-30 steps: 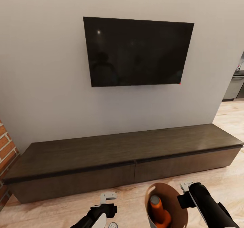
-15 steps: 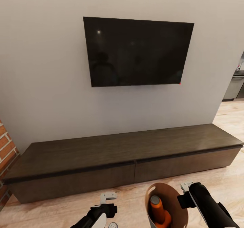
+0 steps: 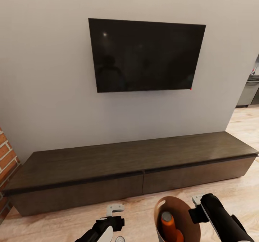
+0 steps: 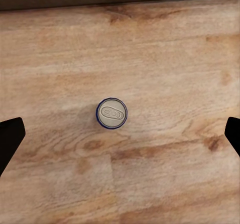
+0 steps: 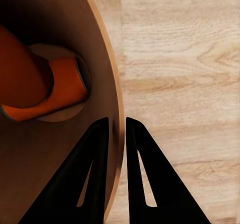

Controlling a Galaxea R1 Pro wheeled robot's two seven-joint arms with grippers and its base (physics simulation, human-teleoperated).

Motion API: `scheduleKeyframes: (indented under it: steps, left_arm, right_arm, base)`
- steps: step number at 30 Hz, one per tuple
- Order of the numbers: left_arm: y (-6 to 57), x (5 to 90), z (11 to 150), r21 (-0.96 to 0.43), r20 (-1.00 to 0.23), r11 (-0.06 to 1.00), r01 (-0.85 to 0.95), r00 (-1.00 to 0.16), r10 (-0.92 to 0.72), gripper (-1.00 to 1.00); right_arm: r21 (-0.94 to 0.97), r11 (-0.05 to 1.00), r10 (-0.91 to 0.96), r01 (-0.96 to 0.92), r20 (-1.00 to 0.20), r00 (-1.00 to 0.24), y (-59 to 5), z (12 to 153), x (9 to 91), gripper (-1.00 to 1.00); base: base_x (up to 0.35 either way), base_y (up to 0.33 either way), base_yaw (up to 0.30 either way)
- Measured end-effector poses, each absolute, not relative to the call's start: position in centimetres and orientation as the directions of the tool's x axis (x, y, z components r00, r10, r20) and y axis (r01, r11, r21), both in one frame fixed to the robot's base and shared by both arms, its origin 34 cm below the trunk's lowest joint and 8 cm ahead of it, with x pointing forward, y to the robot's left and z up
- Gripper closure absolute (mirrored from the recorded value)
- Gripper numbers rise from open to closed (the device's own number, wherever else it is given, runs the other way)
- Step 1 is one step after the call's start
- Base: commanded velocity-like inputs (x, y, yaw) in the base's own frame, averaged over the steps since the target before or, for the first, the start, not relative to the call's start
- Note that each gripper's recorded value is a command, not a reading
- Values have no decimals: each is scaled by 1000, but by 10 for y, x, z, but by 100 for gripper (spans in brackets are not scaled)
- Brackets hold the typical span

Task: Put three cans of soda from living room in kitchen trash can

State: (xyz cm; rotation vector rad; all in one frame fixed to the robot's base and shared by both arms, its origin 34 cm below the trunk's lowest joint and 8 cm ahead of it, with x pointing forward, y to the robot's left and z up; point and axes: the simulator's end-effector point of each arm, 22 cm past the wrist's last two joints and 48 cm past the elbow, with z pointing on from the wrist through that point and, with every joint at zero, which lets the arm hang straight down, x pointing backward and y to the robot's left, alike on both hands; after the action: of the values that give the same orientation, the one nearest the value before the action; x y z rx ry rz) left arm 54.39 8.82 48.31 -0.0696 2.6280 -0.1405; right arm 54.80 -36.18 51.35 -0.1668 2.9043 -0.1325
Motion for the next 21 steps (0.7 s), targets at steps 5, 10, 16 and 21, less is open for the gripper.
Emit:
scheduleKeyframes:
  steps: [5, 10, 16, 21]
  left_arm:
    - [88, 544, 484, -113, -485, 993, -23, -871, -76, -100]
    - [88, 545, 484, -113, -486, 993, -23, -870, -75, -100]
    - [88, 544, 484, -114, -486, 993, -23, -871, -76, -100]
    - [88, 544, 484, -114, -485, 993, -23, -871, -76, -100]
  right_arm:
    - [-102, 990, -122, -102, -221, -968, -362, 514, 548, 100]
    - [-103, 989, -123, -102, -221, -968, -362, 514, 548, 100]
    - [-102, 990, -122, -102, -221, -968, -362, 514, 547, 100]
    - [-103, 989, -122, -102, -219, -968, -362, 514, 547, 100]
  base:
    - [0, 0, 0]
    - [0, 0, 0]
    - [0, 0, 0]
    - [0, 0, 0]
